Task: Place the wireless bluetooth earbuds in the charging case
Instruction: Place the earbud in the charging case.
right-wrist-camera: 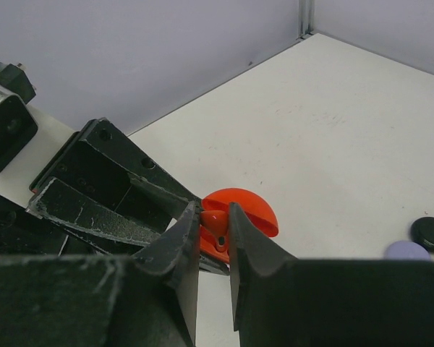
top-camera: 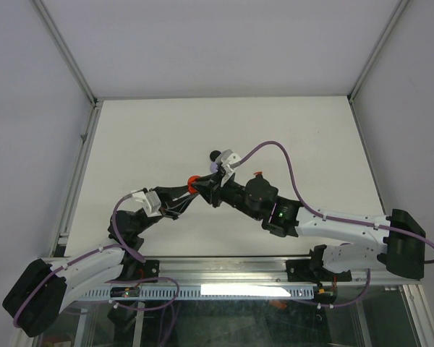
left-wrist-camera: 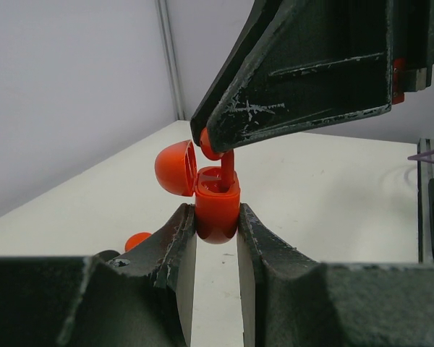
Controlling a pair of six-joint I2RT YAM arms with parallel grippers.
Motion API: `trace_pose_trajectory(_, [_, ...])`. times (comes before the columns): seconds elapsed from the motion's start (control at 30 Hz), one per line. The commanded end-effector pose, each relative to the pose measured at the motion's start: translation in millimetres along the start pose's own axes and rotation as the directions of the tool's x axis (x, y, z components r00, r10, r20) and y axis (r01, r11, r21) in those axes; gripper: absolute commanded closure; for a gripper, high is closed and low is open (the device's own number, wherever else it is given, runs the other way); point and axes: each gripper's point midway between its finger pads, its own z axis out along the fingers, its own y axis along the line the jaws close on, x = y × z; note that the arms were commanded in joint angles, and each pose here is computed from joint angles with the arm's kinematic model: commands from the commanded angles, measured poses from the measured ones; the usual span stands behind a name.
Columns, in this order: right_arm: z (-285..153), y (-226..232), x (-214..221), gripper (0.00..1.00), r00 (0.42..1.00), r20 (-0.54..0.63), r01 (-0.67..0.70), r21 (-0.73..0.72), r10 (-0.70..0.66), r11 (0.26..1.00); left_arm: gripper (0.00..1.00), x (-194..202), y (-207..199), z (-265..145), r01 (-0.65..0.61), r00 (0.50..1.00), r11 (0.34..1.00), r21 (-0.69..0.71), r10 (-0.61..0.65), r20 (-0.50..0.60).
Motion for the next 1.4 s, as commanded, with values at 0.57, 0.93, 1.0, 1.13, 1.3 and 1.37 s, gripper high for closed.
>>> trace_pose_trajectory(0.57, [3,4,-5,0.76,1.000,-0.001,-0.009,0.008,0.009,1.000,0.98,14,-1,-19,0.048,0.999,0.997,-0.055,-0.048,0.000])
trace_pose_trajectory(0.93, [-12,-22,-18,0.42,0.999,-0.024,0.046,0.131,-0.043,0.990,0.99,20,11,-20,0.061,0.998,0.991,-0.123,-0.064,-0.021])
trace_pose_trajectory(1.0, [-17,-35,-19,0.40,0.998,-0.038,0.052,0.185,-0.046,0.981,0.99,21,12,-21,0.063,0.998,0.989,-0.132,-0.067,-0.024])
trace_pose_trajectory(1.13, [-28,-76,-10,0.39,0.996,-0.090,0.032,0.305,-0.004,0.952,1.00,21,17,-21,0.063,0.997,0.986,-0.156,-0.068,-0.025])
trace_pose_trajectory(1.3, [-48,-133,15,0.39,0.983,-0.152,-0.017,0.461,0.098,0.887,1.00,22,20,-22,0.063,0.997,0.982,-0.179,-0.069,-0.029])
trace_pose_trajectory(1.37, [-57,-159,29,0.40,0.972,-0.178,-0.034,0.533,0.151,0.846,1.00,22,21,-23,0.063,0.997,0.981,-0.184,-0.069,-0.030])
